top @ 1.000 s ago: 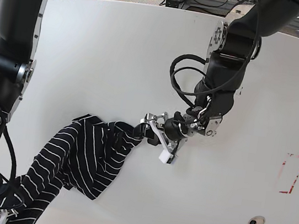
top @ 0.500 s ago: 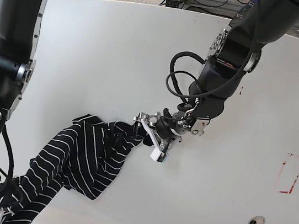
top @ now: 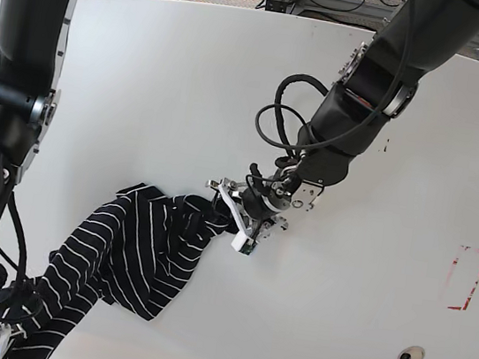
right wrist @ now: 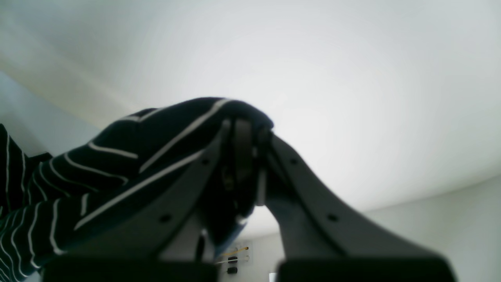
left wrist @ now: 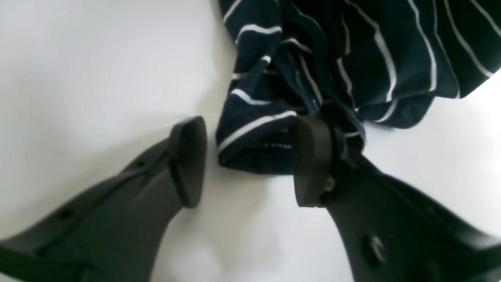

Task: Fold the T-shirt properly
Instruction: 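Hold the shirt edge with the left gripper while the right holds the other end, then pull the left gripper away from the right, spreading the shirt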

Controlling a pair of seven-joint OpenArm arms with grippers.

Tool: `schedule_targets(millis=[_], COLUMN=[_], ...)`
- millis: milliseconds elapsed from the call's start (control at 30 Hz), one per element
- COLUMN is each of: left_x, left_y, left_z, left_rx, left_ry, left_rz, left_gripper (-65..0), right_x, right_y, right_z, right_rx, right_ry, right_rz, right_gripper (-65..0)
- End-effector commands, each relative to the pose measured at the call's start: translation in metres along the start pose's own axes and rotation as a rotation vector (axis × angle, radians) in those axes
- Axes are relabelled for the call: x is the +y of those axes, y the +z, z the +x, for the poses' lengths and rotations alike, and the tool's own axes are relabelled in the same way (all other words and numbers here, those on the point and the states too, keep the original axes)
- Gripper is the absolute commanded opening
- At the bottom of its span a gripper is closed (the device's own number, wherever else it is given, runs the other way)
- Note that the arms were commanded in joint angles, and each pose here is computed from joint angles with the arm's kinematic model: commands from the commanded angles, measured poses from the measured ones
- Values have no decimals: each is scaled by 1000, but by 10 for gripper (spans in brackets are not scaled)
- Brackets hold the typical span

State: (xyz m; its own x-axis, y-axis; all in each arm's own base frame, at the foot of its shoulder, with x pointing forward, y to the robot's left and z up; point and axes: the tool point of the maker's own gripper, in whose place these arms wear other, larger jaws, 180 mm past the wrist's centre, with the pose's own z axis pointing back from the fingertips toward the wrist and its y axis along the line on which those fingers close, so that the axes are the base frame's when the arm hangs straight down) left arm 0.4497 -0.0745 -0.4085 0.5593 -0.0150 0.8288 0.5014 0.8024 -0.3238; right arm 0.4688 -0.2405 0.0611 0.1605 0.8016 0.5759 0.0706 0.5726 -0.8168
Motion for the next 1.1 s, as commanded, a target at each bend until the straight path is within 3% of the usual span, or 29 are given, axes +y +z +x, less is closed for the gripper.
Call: schedule_targets(millis=[0, 100, 233, 533, 667, 933, 1067], left_x=[-5, -5, -5, -8, 2, 27, 55], left_y=[-3, -3, -3, -2, 11, 92, 145], left_z=[21, 21, 21, 36, 47, 54, 61], left_rx=[-36, -36, -35, -100, -127, -157, -196], left_ry=[-18, -18, -16, 124, 120, -8, -64], left_rz=[-11, -11, -11, -30, -51, -70, -10], left_gripper=[-461, -576, -631, -650, -650, -650, -650], right_x=[-22, -24, -22, -22, -22, -29, -32], right_y=[11, 15, 15, 14, 15, 16, 17], right_z=[11, 11, 9, 9, 8, 1, -2], right_rx=[-29, -21, -17, -15, -15, 3, 11], right_ry=[-7, -3, -2, -3, -2, 12, 19], right_rz=[-66, -78, -75, -73, -75, -90, -98], right_gripper=[-650, -650, -650, -650, -650, -650, -650])
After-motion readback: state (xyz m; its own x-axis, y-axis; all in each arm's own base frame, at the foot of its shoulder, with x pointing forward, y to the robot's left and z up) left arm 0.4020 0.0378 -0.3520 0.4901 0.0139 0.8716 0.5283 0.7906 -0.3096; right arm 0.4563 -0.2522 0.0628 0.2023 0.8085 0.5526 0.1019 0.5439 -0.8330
